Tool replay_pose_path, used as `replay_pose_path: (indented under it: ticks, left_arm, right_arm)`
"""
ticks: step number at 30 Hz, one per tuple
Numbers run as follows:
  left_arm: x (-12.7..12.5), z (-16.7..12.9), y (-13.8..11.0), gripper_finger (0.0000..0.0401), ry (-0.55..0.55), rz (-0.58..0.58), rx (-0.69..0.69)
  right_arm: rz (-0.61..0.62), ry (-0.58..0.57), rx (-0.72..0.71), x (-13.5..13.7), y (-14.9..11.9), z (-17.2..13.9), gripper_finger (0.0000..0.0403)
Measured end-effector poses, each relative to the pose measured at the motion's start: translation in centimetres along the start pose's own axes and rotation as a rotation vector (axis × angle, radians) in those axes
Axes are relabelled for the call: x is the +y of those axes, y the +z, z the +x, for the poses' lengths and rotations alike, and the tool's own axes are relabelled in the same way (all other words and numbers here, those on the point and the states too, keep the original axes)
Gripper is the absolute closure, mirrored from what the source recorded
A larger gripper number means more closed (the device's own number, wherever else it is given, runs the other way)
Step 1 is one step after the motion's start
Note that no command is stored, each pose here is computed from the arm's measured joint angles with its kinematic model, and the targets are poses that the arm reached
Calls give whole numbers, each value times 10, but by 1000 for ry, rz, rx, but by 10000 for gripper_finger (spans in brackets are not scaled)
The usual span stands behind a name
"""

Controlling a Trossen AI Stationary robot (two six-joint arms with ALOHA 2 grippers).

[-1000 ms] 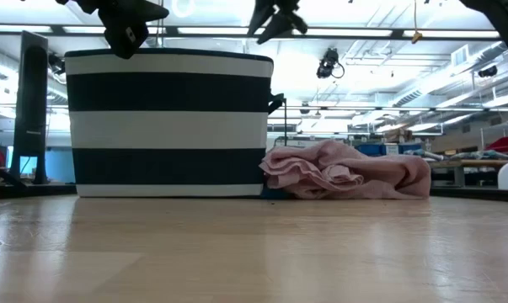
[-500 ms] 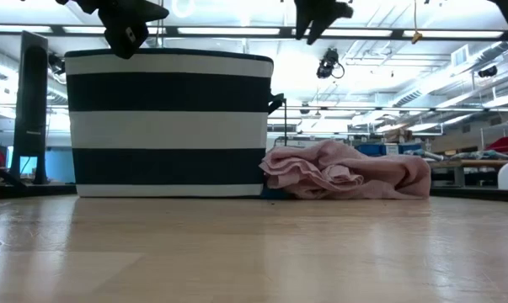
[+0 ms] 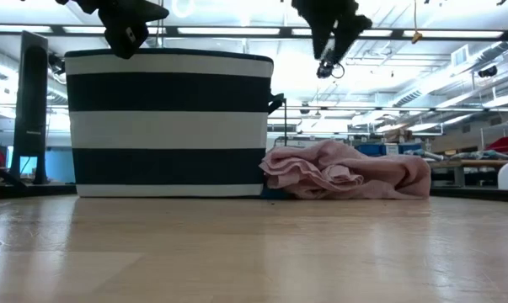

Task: Sort clothes
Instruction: Put the pink shirt into the blue laundry bin

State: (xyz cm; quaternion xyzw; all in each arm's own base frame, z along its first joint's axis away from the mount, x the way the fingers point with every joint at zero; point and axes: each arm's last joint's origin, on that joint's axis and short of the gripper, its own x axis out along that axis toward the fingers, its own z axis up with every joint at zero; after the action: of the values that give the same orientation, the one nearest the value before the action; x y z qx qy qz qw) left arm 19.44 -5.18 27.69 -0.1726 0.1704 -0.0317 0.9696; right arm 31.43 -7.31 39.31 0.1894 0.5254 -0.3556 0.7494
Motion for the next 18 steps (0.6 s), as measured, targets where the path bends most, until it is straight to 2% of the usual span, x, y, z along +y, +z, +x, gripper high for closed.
replay_pose_path:
  ticks: [6,9,14,18]
  left_arm:
    - [0,0,0,274,-1,0,-1]
    - [0,0,0,274,-1,0,-1]
    - [0,0,0,274,-1,0,-1]
    - [0,0,0,274,-1,-1,-2]
  right_arm:
    - [-10,-64,150,-1,-24,33,70]
    - [-96,-66,226,-4,-40,43,55]
    - [-229,-47,285,-17,-67,46,55]
    - [-227,29,232,-36,-77,44,63]
